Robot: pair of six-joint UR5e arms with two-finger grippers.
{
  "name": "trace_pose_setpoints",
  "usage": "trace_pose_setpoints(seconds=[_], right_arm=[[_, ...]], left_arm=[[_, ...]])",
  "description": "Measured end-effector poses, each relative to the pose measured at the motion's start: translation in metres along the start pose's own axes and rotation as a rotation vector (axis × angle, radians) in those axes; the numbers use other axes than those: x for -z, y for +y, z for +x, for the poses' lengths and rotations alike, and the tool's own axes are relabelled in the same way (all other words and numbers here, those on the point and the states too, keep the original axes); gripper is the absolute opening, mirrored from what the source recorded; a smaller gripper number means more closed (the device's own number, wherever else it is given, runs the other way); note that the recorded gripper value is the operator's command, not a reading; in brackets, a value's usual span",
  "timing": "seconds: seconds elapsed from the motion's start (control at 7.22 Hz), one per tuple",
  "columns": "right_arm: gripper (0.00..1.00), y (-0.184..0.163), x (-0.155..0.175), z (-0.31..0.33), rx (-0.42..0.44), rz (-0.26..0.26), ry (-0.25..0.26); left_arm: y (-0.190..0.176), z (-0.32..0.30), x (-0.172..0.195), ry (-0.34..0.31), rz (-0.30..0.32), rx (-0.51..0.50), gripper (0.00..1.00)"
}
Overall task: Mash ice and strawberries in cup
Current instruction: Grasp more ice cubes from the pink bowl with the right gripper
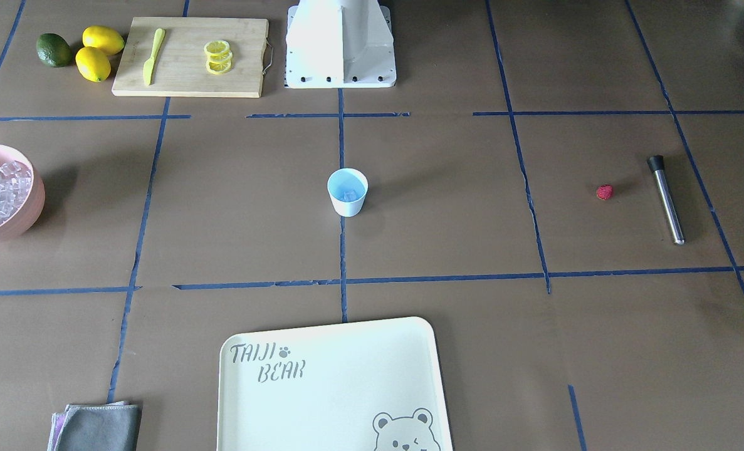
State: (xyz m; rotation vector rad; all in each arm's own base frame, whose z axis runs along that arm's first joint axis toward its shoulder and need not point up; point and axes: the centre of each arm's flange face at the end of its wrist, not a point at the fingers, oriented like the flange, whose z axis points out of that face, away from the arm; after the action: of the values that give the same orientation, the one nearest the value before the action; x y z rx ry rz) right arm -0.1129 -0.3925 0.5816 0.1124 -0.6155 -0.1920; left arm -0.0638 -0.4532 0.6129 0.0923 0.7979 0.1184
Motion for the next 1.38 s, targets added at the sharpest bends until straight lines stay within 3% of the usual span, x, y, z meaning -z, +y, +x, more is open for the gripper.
trace_pose_setpoints(seconds=[0.83,1.38], right_arm=[[0.55,0.003,-0.013,-0.033,-0.131,-0.037,-0.093],[0.53,0.007,-0.028,-0.033,-0.146,-0.060,-0.085]], left_arm=[[-0.001,0.008,0.007,-0.001,0.013,-0.014,1.00],[-0.001,0.008,0.008,-0.001,0.014,-0.016,1.00]])
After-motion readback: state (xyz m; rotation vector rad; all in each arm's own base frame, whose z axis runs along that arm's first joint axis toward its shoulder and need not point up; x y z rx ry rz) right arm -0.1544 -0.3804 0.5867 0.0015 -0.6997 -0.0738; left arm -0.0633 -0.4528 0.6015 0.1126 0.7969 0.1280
